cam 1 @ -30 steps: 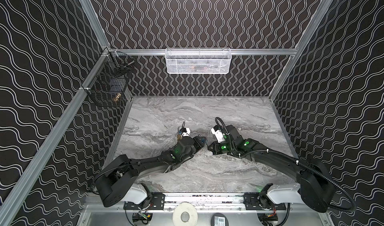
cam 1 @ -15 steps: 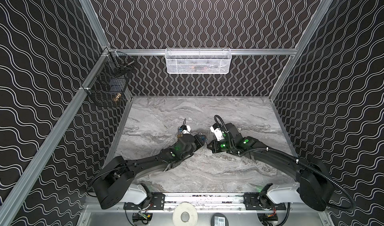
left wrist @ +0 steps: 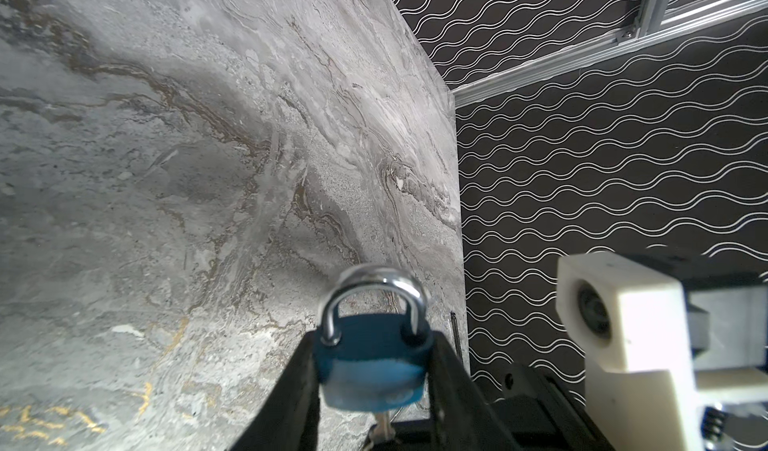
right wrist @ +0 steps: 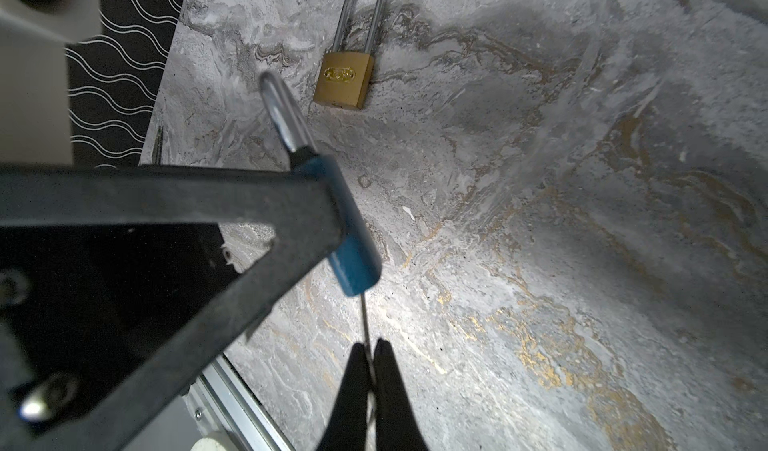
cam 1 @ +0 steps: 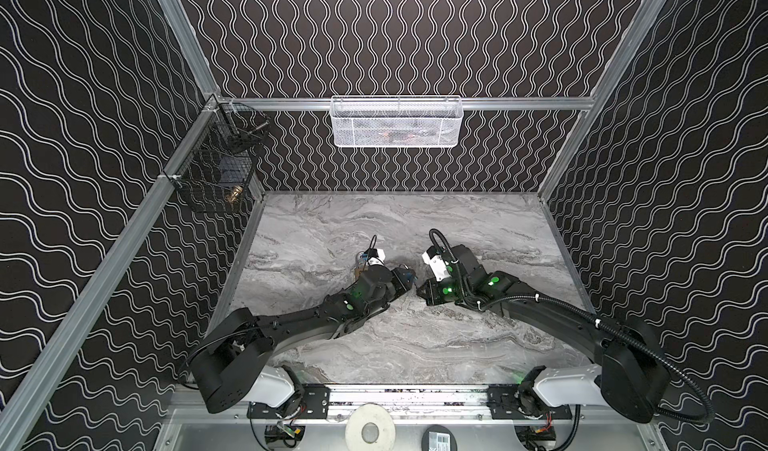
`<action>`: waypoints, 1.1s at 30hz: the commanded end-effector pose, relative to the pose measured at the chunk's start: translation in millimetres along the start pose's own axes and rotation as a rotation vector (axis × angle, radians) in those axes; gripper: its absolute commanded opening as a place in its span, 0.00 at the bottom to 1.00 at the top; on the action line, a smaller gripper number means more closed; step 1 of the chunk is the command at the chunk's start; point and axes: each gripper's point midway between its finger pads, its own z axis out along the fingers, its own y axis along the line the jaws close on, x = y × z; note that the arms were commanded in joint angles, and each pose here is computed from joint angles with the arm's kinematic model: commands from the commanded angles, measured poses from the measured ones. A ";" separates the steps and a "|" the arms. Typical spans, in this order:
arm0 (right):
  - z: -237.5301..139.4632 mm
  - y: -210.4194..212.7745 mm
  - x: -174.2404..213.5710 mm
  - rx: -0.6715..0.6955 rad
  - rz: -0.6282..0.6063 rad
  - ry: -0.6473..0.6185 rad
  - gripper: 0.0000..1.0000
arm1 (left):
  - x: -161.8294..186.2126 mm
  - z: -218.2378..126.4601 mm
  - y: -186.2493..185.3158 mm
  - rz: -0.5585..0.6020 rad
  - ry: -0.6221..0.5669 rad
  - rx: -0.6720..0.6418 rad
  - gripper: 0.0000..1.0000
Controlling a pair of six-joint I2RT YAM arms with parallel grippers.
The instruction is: Unlock with the key
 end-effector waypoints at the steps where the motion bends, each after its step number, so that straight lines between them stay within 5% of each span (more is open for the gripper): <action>1: -11.1 30.3 -45.2 -0.103 -0.103 -0.185 0.00 | 25.6 -3.9 -22.0 0.011 0.149 0.091 0.15; 9: -17.7 10.4 -44.0 -0.005 -0.110 -0.240 0.00 | 30.1 -4.3 -10.2 -0.046 0.166 0.047 0.16; 20: -8.8 29.4 -34.1 -0.131 -0.137 -0.186 0.00 | 33.9 6.0 -13.0 -0.085 0.174 0.086 0.15; 33: -9.1 13.7 -13.2 -0.089 -0.133 -0.154 0.00 | 19.5 -5.1 -0.1 -0.097 0.103 0.063 0.15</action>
